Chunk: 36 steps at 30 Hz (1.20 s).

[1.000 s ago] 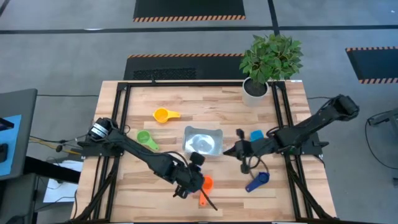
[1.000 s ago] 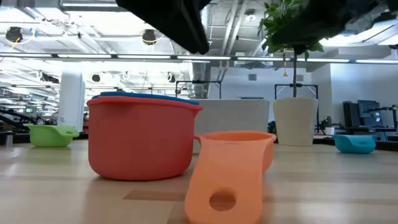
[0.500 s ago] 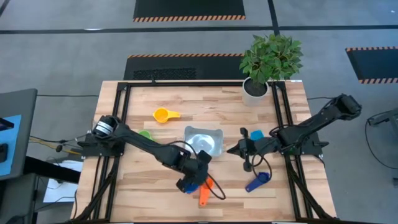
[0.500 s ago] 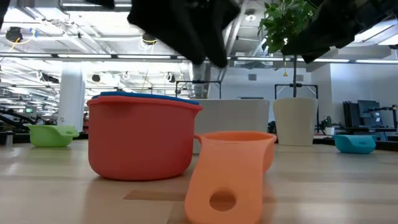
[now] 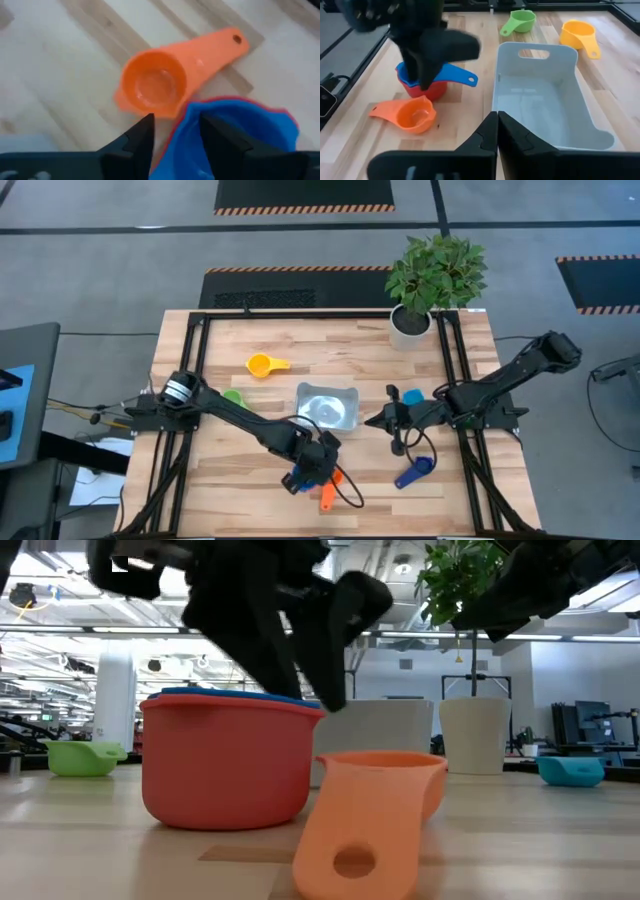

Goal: Nest measuring cups in basket
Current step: Adjust the stacked measuring cups

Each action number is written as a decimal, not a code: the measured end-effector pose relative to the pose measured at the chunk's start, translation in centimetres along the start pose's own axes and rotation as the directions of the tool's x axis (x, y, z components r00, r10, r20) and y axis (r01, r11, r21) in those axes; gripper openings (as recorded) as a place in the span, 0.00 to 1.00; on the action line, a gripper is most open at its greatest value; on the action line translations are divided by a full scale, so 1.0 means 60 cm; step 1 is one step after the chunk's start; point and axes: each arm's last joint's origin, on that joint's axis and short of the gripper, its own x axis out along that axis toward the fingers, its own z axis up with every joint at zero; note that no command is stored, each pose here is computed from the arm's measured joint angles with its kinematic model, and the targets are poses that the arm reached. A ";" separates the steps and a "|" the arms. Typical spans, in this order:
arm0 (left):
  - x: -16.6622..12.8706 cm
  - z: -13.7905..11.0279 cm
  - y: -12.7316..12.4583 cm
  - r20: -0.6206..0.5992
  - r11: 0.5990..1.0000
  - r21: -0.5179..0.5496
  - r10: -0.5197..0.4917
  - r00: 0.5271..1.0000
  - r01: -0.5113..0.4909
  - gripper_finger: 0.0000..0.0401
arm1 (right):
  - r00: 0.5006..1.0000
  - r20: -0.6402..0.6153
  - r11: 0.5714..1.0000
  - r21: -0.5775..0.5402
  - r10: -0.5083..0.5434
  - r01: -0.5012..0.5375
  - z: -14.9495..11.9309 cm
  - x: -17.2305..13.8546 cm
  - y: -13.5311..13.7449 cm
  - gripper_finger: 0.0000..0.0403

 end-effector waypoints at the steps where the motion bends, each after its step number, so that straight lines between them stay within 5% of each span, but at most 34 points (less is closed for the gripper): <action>1: 0.006 0.001 0.000 0.002 1.000 0.002 0.006 1.000 -0.006 0.35 | 1.000 0.000 1.000 0.000 -0.001 0.001 0.000 0.000 0.000 0.07; 9: 0.014 -0.011 0.001 -0.088 0.998 -0.037 0.040 0.995 -0.043 0.26 | 1.000 -0.004 1.000 0.001 -0.007 0.007 0.000 0.001 -0.002 0.07; 14: 0.008 -0.014 0.001 -0.109 0.971 -0.231 0.037 0.993 -0.062 0.10 | 1.000 -0.001 1.000 -0.001 -0.006 0.006 0.000 0.001 -0.002 0.06; 17: 0.005 -0.020 -0.004 -0.152 0.924 -0.377 0.011 0.988 -0.068 0.02 | 1.000 -0.002 1.000 -0.001 -0.007 0.007 0.000 0.001 -0.002 0.06; 23: 0.000 -0.023 -0.032 -0.250 0.806 -0.569 0.024 0.968 -0.167 0.06 | 1.000 -0.007 1.000 -0.008 0.006 -0.006 -0.002 -0.001 0.003 0.07; 36: -0.030 -0.040 -0.118 -0.456 0.620 -0.655 0.132 0.880 -0.432 0.06 | 1.000 -0.005 1.000 0.017 0.006 -0.006 -0.002 -0.001 0.003 0.06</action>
